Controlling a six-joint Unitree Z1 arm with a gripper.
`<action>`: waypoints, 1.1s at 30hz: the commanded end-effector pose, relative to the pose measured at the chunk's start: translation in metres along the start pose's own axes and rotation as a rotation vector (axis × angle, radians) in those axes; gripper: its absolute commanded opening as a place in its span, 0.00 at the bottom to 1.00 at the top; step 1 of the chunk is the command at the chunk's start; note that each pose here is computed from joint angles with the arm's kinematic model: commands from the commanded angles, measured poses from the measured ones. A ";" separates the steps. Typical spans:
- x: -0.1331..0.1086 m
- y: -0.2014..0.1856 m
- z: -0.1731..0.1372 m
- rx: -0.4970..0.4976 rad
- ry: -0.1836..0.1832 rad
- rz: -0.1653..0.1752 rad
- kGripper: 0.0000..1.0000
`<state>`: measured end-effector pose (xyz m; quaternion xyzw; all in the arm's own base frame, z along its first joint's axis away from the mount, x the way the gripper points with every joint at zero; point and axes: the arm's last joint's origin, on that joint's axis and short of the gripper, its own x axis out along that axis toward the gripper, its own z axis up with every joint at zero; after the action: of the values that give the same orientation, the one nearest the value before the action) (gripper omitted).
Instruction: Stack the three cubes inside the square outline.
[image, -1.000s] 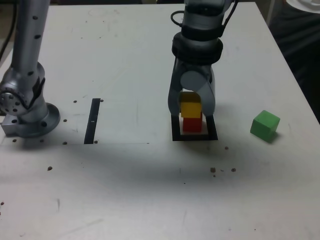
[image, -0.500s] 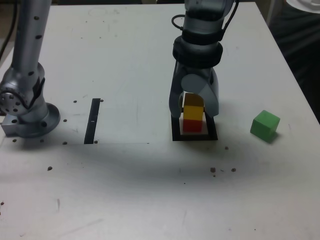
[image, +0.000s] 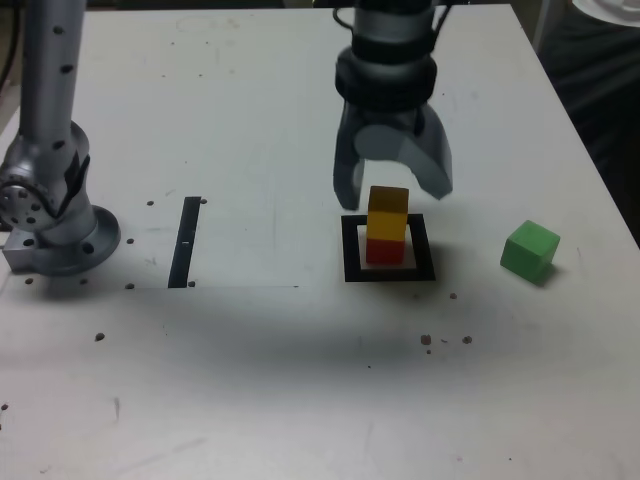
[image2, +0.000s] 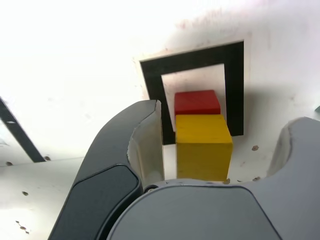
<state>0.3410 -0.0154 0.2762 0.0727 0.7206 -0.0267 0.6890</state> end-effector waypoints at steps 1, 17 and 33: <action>-0.008 0.002 -0.002 -0.002 -0.014 0.017 0.99; -0.031 0.010 0.025 0.093 -0.119 0.126 1.00; -0.009 0.010 0.086 0.421 -0.137 0.108 1.00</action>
<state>0.4249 -0.0167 0.2836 0.2480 0.6464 -0.1402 0.7078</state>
